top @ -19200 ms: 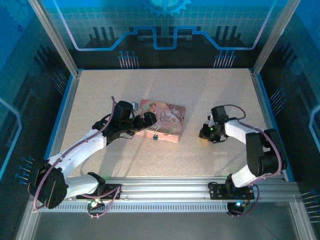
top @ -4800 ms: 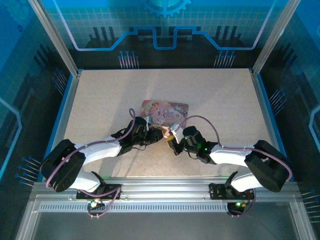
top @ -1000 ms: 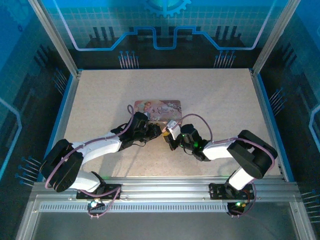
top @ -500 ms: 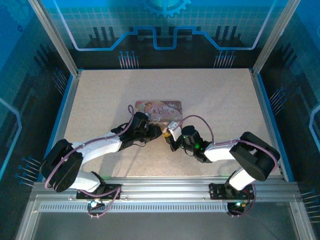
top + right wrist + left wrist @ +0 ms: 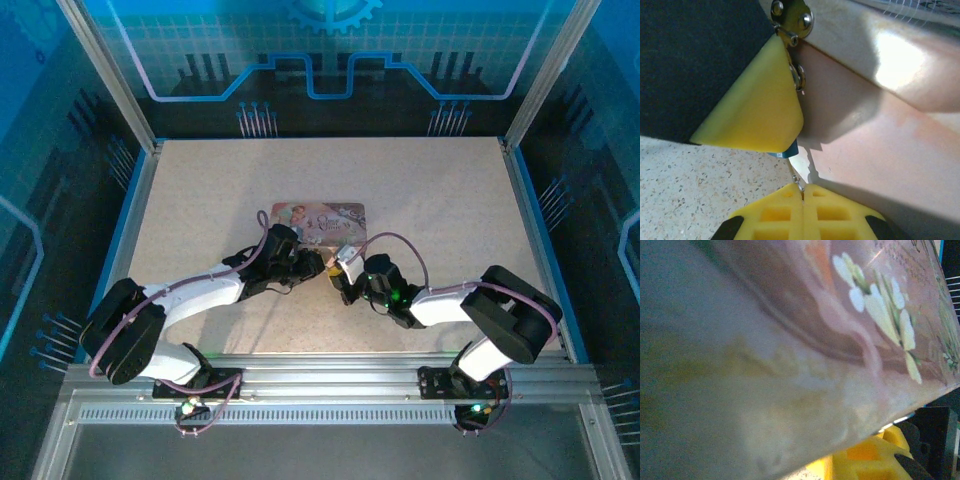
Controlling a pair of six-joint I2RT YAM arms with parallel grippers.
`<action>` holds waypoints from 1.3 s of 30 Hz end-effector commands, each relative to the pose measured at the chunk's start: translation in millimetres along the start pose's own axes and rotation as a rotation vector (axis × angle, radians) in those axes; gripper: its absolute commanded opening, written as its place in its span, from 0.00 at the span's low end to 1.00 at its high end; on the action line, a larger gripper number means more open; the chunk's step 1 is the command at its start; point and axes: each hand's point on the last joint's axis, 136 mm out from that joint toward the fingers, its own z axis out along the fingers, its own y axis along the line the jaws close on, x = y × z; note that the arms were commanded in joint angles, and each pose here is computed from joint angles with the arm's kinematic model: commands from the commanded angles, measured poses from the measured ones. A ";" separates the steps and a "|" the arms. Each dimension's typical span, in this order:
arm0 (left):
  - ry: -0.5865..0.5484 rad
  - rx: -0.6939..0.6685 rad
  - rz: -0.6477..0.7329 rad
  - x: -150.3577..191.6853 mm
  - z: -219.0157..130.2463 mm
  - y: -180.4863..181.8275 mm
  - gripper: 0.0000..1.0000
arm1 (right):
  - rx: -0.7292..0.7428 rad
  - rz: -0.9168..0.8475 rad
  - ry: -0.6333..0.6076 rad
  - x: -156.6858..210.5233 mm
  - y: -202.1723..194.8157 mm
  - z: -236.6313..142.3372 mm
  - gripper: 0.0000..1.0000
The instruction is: Unlock a padlock with a key
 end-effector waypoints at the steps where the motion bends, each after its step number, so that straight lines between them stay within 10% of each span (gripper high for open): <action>1: 0.070 0.087 0.002 10.8 -7.4 -29.6 0.23 | 0.024 -0.006 -0.072 -19.1 -2.0 -5.7 0.00; 39: 0.136 0.109 0.038 24.0 -12.5 -31.7 0.23 | -0.039 -0.035 -0.192 -65.5 -5.3 -10.8 0.00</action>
